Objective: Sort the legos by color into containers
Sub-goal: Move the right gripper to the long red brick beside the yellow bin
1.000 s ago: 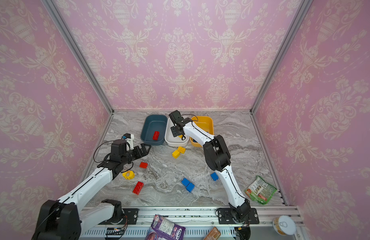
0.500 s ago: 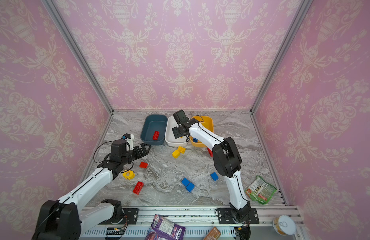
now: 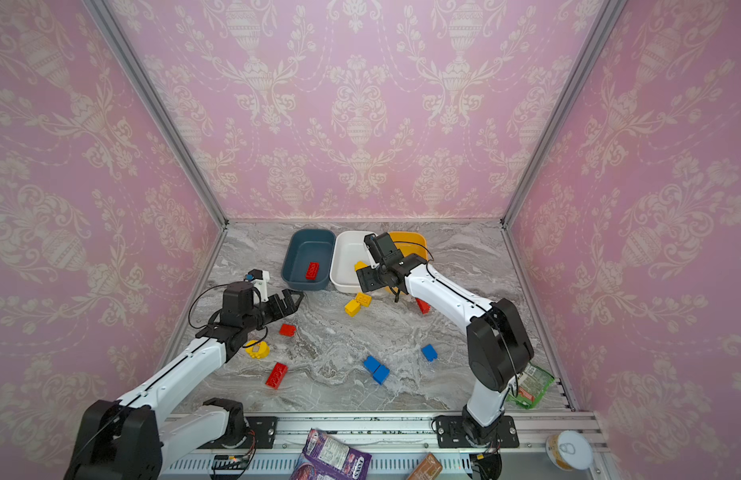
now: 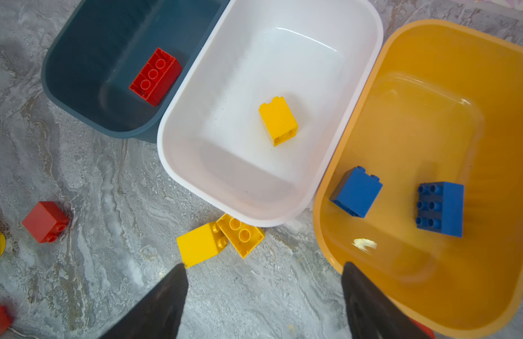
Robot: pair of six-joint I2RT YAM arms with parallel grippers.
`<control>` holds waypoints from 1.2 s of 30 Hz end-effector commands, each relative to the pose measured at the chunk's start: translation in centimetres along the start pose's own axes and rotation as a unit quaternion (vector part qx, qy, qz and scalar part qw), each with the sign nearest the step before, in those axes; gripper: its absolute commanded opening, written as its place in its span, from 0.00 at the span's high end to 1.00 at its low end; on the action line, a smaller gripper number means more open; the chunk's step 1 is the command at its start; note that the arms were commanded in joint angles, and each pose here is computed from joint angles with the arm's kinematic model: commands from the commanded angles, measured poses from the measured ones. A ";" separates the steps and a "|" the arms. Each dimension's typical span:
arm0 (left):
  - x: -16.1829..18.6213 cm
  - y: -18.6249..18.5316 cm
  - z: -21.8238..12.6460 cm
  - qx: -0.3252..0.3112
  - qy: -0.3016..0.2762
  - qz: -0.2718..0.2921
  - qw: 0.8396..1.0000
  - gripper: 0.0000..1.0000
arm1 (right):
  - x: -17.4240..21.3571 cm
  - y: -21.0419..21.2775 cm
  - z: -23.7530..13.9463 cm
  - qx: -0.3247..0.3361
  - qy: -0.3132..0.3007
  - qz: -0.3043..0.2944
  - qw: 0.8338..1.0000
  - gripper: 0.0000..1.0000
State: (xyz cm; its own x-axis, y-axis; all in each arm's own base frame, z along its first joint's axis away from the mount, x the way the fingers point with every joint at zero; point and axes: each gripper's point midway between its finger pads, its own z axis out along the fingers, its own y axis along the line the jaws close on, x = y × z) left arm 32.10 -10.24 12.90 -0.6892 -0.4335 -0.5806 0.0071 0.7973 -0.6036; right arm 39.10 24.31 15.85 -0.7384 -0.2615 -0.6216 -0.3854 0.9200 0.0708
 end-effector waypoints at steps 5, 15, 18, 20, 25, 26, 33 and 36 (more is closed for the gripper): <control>0.0 -1.0 0.2 0.032 0.006 0.002 0.999 0.01 | 2.1 -3.1 -2.1 0.024 -0.009 0.043 0.999 0.13; 0.1 -1.1 0.6 0.040 0.008 0.003 0.999 0.01 | 6.9 -8.9 -2.2 0.058 0.023 0.119 0.991 0.13; 0.0 -1.2 0.9 0.044 0.008 0.004 0.999 0.01 | 8.0 -10.8 -1.8 0.072 0.029 0.142 0.987 0.13; 0.1 -1.2 1.0 0.045 0.011 0.004 0.999 0.01 | 8.8 -12.0 -1.3 0.081 0.040 0.152 0.984 0.14; 0.3 -1.0 1.0 0.043 0.011 0.002 0.999 0.01 | 10.6 -13.4 0.1 0.086 0.062 0.168 0.980 0.17; 0.2 -0.9 1.0 0.042 0.010 0.001 0.999 0.01 | 10.9 -13.6 0.4 0.085 0.063 0.171 0.980 0.18; 0.1 -1.1 0.9 0.042 0.010 0.001 0.999 0.01 | 13.0 -14.5 2.5 0.081 0.083 0.191 0.975 0.31; 0.1 -1.1 0.8 0.041 0.010 0.002 0.999 0.01 | 12.9 -14.3 2.8 0.074 0.079 0.196 0.975 0.34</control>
State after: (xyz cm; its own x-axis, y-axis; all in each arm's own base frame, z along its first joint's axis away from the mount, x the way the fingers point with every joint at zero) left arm 32.76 -11.34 12.79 -0.7013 -0.4198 -0.5762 0.0569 0.7727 -0.6322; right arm 36.23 8.10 4.59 -0.9021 0.0702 -0.4258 0.0198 0.9924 0.1215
